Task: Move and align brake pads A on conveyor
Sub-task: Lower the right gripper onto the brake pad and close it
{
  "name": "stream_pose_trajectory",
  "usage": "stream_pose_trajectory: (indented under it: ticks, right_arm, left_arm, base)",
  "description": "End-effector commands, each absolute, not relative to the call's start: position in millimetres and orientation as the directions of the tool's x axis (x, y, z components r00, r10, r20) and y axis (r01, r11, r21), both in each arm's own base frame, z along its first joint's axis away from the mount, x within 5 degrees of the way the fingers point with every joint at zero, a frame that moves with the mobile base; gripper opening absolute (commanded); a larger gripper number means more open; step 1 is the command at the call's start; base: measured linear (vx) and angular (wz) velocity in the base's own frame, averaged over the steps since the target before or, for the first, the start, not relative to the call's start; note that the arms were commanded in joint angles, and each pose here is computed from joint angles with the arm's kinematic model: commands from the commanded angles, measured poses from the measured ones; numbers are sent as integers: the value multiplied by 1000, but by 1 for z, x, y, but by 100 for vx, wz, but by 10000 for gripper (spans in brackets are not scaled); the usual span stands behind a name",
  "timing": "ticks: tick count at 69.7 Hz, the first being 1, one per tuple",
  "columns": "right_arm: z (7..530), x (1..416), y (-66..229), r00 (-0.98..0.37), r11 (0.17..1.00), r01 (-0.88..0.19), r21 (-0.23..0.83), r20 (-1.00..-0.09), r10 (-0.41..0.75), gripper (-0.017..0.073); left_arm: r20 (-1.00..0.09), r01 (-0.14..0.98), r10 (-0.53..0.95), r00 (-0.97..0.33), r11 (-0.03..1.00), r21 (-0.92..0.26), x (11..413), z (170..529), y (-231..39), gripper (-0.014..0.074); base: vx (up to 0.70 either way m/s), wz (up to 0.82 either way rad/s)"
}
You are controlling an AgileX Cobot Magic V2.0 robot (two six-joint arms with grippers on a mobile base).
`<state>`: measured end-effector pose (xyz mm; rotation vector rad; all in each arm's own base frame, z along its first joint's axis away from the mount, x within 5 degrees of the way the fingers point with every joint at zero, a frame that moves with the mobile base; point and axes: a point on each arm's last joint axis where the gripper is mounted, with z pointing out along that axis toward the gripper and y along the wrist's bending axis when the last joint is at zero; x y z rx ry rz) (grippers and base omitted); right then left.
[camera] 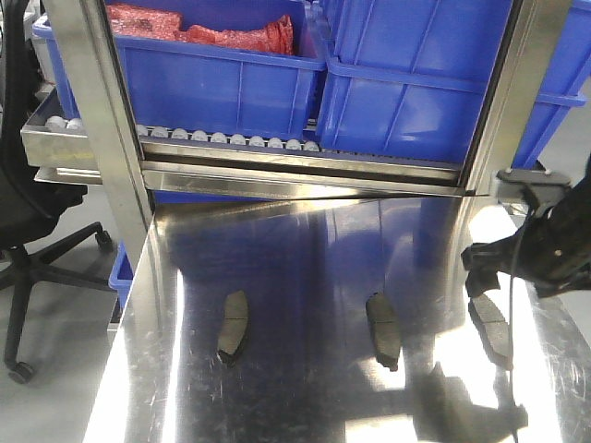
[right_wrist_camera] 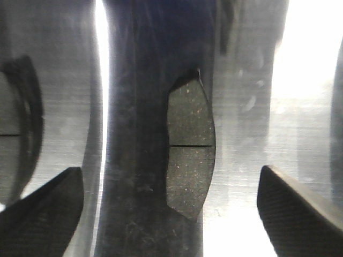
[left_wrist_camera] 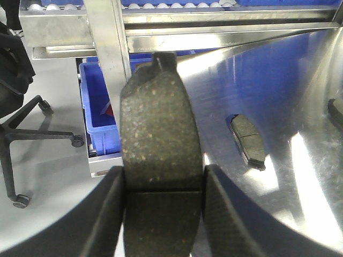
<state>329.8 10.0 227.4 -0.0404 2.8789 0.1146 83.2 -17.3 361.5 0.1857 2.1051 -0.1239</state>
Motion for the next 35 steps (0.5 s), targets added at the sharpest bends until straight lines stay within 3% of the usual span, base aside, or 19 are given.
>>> stream_pose_trajectory:
  ticks: [1,35]
  right_arm:
    - [235,335,10,-957,996,-50,68,-287,-28,613]
    - [200,352,6,-976,997,-73,16,-205,-69,599]
  left_arm:
    - [-911,199,69,-406,980,-15,85,377,-19,-6]
    - [-911,199,69,-406,980,-15,85,377,-19,-6]
  base:
    - [0,0]
    - [0,0]
